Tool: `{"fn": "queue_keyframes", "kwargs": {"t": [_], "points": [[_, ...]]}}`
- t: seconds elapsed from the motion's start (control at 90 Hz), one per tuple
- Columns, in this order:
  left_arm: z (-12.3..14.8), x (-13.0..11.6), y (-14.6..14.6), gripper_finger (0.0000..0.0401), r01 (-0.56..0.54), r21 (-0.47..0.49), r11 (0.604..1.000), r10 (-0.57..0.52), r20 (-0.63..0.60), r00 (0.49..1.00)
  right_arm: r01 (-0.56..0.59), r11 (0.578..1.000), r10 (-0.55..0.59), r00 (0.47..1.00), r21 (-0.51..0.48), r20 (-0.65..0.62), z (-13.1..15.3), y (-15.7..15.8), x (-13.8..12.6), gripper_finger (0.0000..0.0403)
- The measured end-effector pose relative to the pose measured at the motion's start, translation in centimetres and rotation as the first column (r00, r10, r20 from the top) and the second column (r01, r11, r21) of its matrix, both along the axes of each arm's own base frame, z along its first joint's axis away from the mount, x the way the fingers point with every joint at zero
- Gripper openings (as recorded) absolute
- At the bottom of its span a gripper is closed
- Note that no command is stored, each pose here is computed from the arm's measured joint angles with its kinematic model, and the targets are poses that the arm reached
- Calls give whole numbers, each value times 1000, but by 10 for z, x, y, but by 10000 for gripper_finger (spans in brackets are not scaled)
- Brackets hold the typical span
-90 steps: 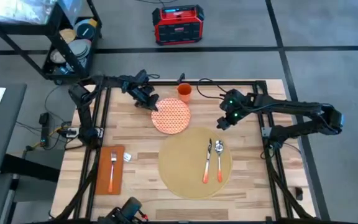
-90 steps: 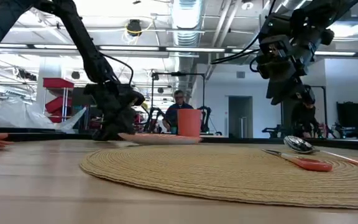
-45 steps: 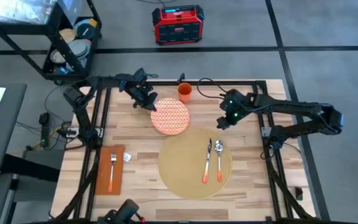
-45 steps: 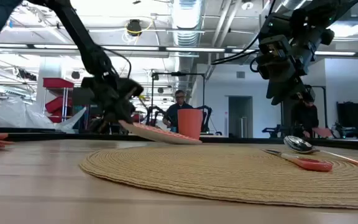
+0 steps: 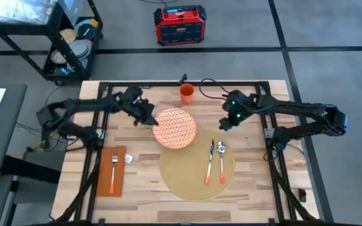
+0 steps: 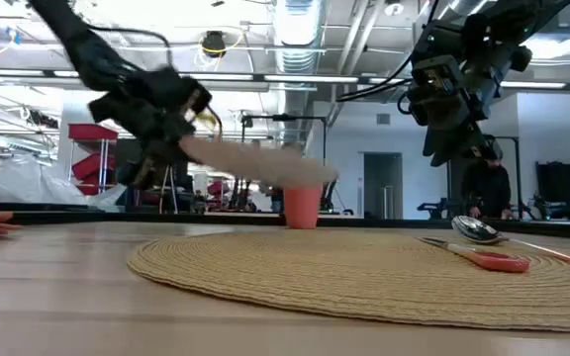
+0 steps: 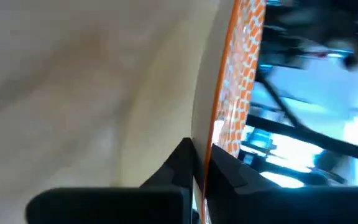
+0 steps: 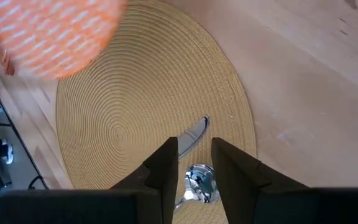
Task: Set table place
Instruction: Put the orange plate on the brown placemat to the left of the table knife
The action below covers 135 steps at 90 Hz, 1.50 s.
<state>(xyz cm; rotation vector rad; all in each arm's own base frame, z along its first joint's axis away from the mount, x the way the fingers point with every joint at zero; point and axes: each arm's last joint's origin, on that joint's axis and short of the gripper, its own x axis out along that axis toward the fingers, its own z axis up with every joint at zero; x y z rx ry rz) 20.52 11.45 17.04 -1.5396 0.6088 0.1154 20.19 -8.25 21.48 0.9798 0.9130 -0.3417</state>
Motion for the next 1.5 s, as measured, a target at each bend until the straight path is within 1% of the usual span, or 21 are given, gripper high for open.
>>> {"fn": "queue_keyframes", "kwargs": {"t": [0.089, 0.189, 0.322, 0.389, 0.5, 0.689, 0.922, 1.033, 1.178, 1.344, 1.5], "points": [[0, 0, -20, 0, -56, -8, 998, 57, 75, 996, 0, 1000, 0, 1000, 0, 0, 0, 0, 0, 87], [-3, 3, -43, 0, -107, -7, 994, 108, 76, 991, 2, 1000, -2, 1000, 2, 0, 0, 0, 0, 87], [-11, 9, -66, 0, -70, -6, 998, 70, 14, 997, 5, 1000, -5, 1000, -2, -1, 0, 0, 0, 87], [-12, 13, -73, 0, -53, -6, 999, 53, 15, 998, 5, 1000, -5, 1000, -2, -1, 0, 0, 0, 87], [-11, 23, -81, 0, -53, 7, 999, 53, 61, 997, 5, 1000, -5, 1000, -2, -1, 0, 0, 0, 87], [-26, 33, -94, 0, -54, -16, 998, 55, 30, 998, 3, 1000, -3, 1000, -3, -1, 0, 0, 0, 87], [-37, 51, -107, 0, -48, -51, 998, 52, 71, 996, -16, 1000, 16, 1000, -17, 2, 0, 0, 0, 87], [-38, 59, -117, 0, -16, -50, 999, 19, 70, 997, -23, 999, 23, 1000, -22, 1, 0, 0, 0, 87], [-47, 63, -125, 0, 12, -59, 998, -10, 23, 1000, -31, 999, 31, 1000, -26, 1, 0, 0, 0, 87], [-49, 63, -126, 0, -8, -25, 1000, 8, 7, 1000, -32, 999, 33, 999, -28, 1, 0, 0, 0, 87], [-52, 61, -126, 0, -16, -20, 1000, 15, -26, 1000, -32, 999, 32, 999, -27, 1, 0, 0, 0, 87]]}}
